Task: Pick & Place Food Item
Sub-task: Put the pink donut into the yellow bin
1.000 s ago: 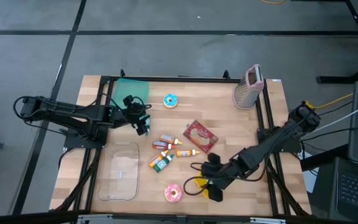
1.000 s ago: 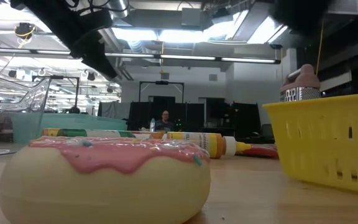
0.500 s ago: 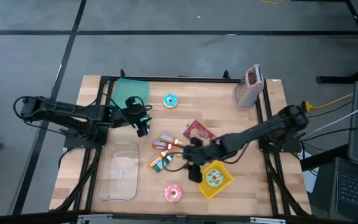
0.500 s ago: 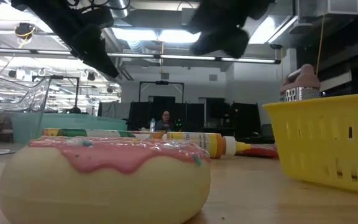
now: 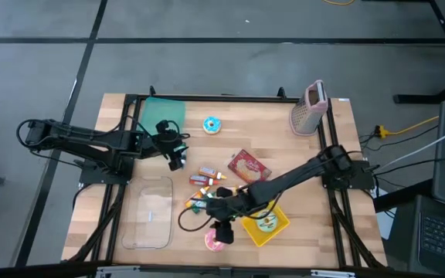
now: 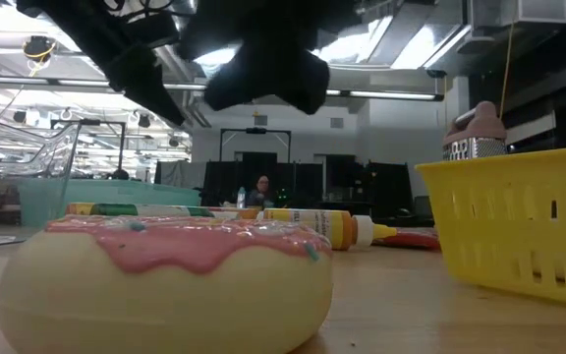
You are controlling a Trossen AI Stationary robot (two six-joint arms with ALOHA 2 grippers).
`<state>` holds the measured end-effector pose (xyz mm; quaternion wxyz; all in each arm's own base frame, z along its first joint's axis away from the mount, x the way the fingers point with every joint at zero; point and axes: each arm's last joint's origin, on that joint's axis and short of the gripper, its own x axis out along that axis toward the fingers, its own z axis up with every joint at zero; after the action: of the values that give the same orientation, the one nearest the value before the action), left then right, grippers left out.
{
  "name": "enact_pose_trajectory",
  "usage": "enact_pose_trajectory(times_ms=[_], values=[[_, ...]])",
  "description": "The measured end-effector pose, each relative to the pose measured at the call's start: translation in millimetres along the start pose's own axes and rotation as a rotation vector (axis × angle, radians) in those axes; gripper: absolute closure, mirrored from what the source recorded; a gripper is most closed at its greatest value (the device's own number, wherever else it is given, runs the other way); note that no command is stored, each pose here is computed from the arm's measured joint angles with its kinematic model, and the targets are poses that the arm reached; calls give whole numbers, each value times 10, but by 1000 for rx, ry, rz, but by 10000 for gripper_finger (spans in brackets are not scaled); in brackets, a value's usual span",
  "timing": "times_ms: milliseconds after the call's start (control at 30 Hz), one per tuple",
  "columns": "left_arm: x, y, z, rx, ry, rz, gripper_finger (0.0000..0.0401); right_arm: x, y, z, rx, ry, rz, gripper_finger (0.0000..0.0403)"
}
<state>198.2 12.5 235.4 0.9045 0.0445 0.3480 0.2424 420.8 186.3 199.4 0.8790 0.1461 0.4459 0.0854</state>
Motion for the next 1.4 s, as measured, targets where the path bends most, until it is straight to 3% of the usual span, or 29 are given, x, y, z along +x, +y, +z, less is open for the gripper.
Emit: enact_pose_trajectory(times_ms=[300, 700, 1400], values=[[0, -5, -3, 68, 3, -19, 201, 276, 29, -185, 172, 40, -51, 220], [1, -10, -3, 134, 4, -42, 201, 286, 235, -307, 301, 16, -60, 220], [1, -10, -6, 118, 7, -42, 201, 622, 83, -526, 313, 130, -116, 221]])
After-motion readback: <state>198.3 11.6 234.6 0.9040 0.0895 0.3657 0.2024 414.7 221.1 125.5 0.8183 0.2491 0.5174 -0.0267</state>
